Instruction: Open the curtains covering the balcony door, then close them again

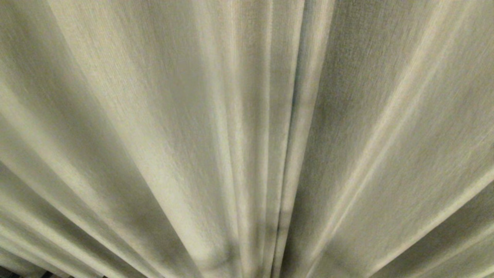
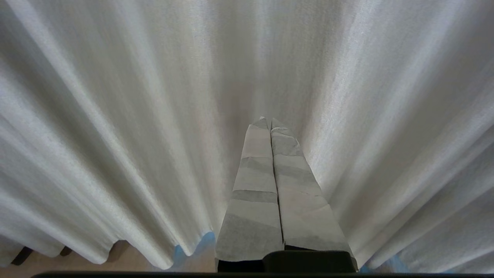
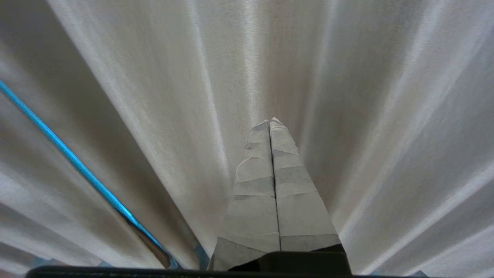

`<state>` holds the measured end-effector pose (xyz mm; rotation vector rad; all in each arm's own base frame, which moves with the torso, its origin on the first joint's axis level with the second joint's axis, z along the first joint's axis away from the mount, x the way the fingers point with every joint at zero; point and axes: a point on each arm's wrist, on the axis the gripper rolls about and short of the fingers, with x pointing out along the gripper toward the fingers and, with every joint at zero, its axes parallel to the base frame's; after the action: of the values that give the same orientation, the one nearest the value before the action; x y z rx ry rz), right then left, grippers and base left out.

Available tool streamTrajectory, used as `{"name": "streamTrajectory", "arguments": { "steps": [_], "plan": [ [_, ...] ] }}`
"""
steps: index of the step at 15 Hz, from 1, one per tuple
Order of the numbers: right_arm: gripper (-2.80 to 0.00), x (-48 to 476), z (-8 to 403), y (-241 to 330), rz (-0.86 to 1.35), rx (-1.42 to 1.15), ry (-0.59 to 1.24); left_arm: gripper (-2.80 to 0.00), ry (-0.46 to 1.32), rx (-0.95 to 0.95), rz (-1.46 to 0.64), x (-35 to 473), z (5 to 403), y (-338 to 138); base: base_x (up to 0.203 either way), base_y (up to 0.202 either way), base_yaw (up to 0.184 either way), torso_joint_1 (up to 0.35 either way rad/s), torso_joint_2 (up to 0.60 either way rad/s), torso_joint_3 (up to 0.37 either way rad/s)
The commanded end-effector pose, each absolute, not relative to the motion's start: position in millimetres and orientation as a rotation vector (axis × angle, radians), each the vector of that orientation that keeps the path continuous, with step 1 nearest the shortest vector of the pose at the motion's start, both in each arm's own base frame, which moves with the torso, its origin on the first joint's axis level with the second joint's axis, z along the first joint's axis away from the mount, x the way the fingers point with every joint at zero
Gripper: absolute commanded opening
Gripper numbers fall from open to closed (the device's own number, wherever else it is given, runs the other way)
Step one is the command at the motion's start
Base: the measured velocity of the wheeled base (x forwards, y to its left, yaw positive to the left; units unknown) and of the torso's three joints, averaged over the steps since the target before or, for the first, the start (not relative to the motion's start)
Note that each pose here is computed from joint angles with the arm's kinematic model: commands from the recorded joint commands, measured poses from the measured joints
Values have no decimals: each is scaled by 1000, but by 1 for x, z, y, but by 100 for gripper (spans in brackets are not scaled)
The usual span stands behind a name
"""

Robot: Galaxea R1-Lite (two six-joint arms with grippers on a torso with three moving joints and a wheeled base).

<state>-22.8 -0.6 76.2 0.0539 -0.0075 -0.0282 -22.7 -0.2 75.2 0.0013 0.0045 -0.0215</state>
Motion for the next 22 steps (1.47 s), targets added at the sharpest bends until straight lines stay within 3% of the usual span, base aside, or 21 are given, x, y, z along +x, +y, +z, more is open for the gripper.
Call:
{"name": "streamTrajectory", "arguments": {
  "steps": [1,22],
  "plan": [
    [-280,-23,76,-1,-29,55,-8,-280,3,2,-21,-23,75,0,0,0,0,0,0,0],
    [-280,-23,76,-1,-31,57,-5,-280,3,2,-21,-23,75,0,0,0,0,0,0,0]
  ]
}}
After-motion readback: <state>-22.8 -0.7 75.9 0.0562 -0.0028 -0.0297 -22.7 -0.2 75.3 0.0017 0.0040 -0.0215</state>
